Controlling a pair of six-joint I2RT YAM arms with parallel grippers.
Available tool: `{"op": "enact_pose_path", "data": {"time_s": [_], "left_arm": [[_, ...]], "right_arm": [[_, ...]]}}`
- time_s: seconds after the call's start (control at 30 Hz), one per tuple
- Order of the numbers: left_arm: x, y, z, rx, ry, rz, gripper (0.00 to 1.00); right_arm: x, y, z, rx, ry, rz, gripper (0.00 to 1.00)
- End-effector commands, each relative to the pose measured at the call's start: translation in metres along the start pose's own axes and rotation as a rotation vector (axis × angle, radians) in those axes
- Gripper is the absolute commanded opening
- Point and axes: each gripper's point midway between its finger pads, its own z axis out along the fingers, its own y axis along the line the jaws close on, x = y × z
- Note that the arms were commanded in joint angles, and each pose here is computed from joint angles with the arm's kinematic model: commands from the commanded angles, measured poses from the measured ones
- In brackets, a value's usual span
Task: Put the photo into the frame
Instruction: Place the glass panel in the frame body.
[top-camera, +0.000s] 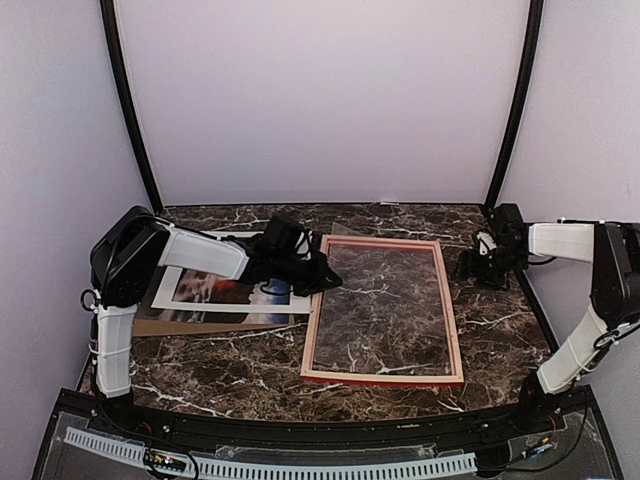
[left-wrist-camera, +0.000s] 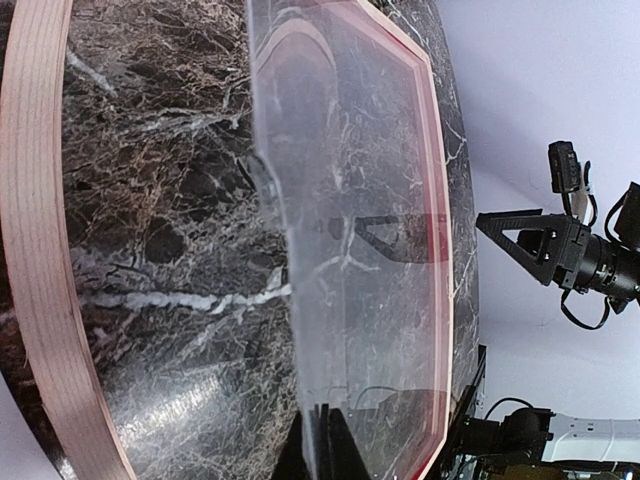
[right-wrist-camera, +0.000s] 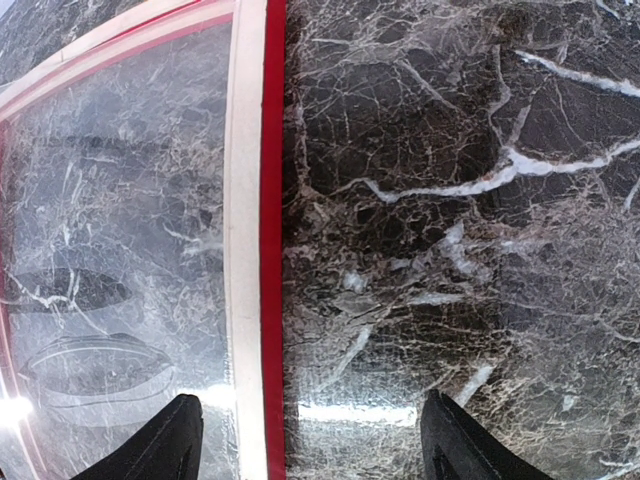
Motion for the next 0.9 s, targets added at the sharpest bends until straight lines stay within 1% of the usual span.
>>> {"op": "enact_pose_path", "data": {"time_s": [0.0, 0.87], "left_arm": [[-0.0032, -0.0161, -0.0117, 0.024, -0.022, 0.027, 0.00], [-0.0025, -0.0164, -0.0117, 0.015, -0.020, 0.037, 0.00]], "right_arm": [[-0.0002, 0.0010, 0.0015, 0.005, -0.004, -0.015, 0.76], [0.0014, 0.0017, -0.0001, 0.001, -0.005, -0.015, 0.76]]}}
